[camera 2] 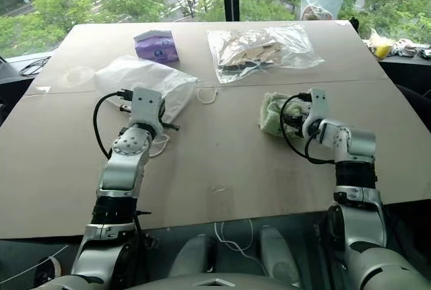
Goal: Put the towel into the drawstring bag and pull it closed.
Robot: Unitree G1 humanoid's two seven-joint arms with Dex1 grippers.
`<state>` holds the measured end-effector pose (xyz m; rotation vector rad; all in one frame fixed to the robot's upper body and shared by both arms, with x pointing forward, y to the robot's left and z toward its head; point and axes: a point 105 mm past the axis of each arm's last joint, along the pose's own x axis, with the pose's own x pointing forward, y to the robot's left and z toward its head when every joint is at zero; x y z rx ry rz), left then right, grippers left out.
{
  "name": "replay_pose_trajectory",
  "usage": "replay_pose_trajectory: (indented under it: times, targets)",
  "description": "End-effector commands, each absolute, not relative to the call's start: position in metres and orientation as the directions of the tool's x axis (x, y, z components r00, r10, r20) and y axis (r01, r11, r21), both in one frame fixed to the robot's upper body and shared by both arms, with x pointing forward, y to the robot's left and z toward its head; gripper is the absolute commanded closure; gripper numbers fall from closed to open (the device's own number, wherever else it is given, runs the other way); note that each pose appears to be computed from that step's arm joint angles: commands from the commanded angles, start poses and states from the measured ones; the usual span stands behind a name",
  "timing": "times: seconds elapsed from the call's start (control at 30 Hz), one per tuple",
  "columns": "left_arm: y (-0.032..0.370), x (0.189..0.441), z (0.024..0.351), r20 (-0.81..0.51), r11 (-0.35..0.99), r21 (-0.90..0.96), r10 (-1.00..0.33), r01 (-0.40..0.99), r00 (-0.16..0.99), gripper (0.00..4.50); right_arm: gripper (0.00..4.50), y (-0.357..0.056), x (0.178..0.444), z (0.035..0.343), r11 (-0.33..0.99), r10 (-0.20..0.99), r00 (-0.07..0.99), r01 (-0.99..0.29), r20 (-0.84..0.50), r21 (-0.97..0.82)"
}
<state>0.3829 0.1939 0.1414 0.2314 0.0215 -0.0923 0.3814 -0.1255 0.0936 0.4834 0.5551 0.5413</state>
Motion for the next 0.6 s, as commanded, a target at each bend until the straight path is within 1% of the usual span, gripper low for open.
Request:
replay_pose_trajectory:
  times: [0.03,0.1,0.17,0.3,0.47,0.53,0.6]
  targets:
    - [0.183,0.378,0.172,0.058,0.967,0.154,-0.214,0.203,0.975,4.5,4.43,-0.096,0.368,0.12,0.574,0.739,0.643,-0.444,-0.202,0.688]
    - [0.179,0.375,0.18,0.074,0.958,0.086,-0.279,0.273,0.957,4.5,4.43,-0.087,0.362,0.137,0.504,0.779,0.615,-0.498,-0.123,0.706]
    - [0.175,0.372,0.188,0.09,0.941,0.024,-0.34,0.339,0.936,4.5,4.43,-0.077,0.355,0.149,0.448,0.811,0.581,-0.54,-0.07,0.713]
    - [0.17,0.365,0.194,0.079,0.902,0.011,-0.431,0.432,0.899,4.5,4.43,-0.059,0.344,0.167,0.374,0.851,0.525,-0.604,-0.001,0.703]
    - [0.166,0.364,0.201,0.073,0.883,-0.003,-0.469,0.47,0.88,4.5,4.43,-0.044,0.341,0.177,0.377,0.866,0.501,-0.655,0.003,0.655]
    - [0.159,0.36,0.202,0.069,0.864,-0.011,-0.501,0.503,0.863,4.5,4.43,-0.04,0.341,0.172,0.42,0.864,0.501,-0.67,-0.044,0.612]
    - [0.149,0.353,0.203,0.064,0.831,-0.017,-0.553,0.555,0.83,4.5,4.43,-0.038,0.344,0.166,0.479,0.845,0.527,-0.668,-0.093,0.569]
